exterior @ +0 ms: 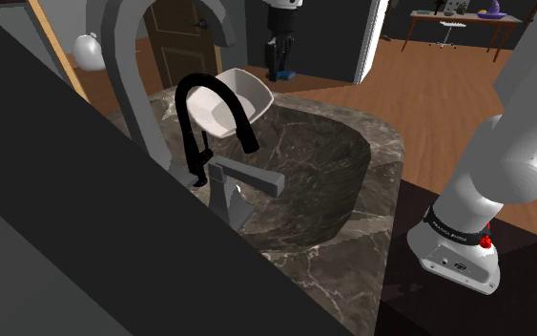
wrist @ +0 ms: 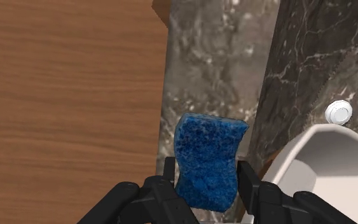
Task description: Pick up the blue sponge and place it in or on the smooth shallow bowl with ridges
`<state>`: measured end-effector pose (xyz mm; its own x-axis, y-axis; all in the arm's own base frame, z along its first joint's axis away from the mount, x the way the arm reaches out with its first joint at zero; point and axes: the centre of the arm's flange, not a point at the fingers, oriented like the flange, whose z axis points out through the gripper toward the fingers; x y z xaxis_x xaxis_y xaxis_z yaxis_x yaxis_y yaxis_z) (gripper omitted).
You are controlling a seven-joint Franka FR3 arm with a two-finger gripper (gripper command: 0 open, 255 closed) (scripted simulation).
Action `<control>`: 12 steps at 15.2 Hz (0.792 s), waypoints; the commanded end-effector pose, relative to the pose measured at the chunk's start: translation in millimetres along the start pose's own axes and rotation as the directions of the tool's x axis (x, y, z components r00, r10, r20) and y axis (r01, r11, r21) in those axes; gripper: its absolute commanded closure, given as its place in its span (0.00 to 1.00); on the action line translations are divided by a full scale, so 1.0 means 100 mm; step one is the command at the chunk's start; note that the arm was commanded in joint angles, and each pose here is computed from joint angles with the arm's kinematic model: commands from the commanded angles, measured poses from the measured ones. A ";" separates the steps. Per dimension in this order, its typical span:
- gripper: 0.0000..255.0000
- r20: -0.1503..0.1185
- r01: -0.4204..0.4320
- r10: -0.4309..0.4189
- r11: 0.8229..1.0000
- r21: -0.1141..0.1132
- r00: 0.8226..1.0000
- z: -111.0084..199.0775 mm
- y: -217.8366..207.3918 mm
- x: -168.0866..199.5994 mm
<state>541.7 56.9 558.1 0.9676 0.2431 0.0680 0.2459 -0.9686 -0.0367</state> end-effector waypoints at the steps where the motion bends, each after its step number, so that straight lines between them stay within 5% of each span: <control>1: 1.00 0.001 0.000 0.000 1.000 0.000 1.000 -0.10 -0.01 0.00; 12: 1.00 0.001 0.000 0.000 1.000 0.000 1.000 -0.68 -0.03 0.04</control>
<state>540.7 56.6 621.6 0.9677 0.2429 0.0678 0.2457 -0.9686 -0.0367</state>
